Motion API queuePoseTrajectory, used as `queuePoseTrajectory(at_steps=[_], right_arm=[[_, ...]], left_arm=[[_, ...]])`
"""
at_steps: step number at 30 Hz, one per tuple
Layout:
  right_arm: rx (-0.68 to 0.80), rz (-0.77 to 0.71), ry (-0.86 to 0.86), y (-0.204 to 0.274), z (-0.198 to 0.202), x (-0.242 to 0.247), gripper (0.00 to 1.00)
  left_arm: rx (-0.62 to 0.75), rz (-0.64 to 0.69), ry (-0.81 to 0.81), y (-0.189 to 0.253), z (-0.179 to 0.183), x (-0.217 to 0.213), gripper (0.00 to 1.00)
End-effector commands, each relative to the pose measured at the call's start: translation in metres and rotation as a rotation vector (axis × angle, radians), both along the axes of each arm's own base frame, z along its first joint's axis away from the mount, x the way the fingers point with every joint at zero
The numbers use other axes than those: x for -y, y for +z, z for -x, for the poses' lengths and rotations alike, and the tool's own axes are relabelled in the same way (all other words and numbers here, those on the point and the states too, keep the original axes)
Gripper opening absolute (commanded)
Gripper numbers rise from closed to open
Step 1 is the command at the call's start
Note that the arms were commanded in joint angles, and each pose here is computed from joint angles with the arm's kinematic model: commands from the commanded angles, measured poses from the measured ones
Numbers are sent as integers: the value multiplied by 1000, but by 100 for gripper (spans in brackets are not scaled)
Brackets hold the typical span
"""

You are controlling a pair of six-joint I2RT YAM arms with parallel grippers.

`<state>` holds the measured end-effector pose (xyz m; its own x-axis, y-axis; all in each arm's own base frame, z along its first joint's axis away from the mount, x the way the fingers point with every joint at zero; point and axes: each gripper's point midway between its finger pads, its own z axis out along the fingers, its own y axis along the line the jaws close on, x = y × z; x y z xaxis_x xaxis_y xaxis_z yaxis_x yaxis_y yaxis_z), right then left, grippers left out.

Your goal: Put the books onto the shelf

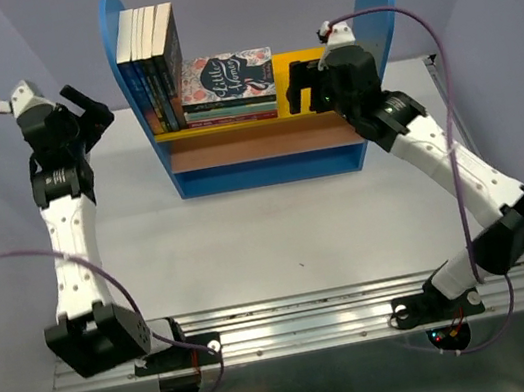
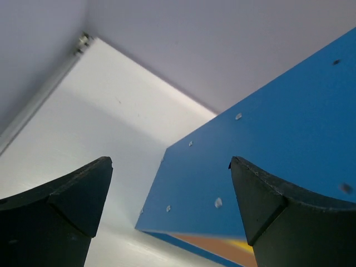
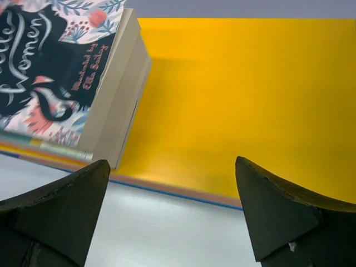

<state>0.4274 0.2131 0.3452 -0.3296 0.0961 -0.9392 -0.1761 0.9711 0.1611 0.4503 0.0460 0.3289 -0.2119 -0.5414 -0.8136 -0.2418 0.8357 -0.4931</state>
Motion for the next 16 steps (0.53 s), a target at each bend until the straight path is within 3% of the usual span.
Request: queuePoseTrajectory(at_steps=[1,6,11,16], right_arm=[[-18,-76,-48,5,44,24,100],[-115,-130,-3,-13,98,38,100],[-72,-180,-28,-15,123,57,100],[-18,-204,-16,-3,135,64,100]], left_arm=[[86,-17,270,40,98,-28,99],[160,19,348,42,182,-22,99],[175,2,366,45,211,-21,99],[193,11,349,53,213,-17,99]])
